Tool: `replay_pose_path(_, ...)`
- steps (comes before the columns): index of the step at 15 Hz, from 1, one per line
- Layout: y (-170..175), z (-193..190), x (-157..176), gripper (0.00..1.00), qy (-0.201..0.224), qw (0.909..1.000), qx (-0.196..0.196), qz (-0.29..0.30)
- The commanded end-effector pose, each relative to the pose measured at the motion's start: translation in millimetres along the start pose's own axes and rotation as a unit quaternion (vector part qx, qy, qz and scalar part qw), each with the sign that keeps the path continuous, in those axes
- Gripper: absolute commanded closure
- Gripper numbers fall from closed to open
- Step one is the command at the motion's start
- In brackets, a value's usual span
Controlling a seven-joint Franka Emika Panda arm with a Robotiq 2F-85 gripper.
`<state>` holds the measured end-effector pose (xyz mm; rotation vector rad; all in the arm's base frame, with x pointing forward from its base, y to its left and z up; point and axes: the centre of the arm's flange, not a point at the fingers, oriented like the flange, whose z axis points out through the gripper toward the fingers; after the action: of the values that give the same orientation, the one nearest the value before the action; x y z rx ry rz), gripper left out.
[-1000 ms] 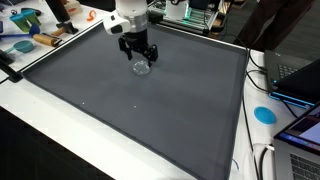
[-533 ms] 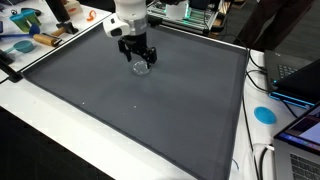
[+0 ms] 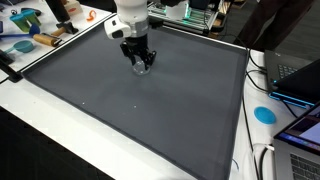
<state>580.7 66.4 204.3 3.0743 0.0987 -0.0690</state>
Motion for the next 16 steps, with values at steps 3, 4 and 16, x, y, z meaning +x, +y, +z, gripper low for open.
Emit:
replay_pose_path(3,-3.2,8.8,0.1,0.81,0.003,1.0000,-0.008,0.004)
replay_pose_path(4,-3.2,8.6,0.2,0.89,0.003,1.0000,-0.008,0.005)
replay_pose_path(16,-1.6,6.2,0.4,0.99,0.006,0.9999,-0.008,0.011)
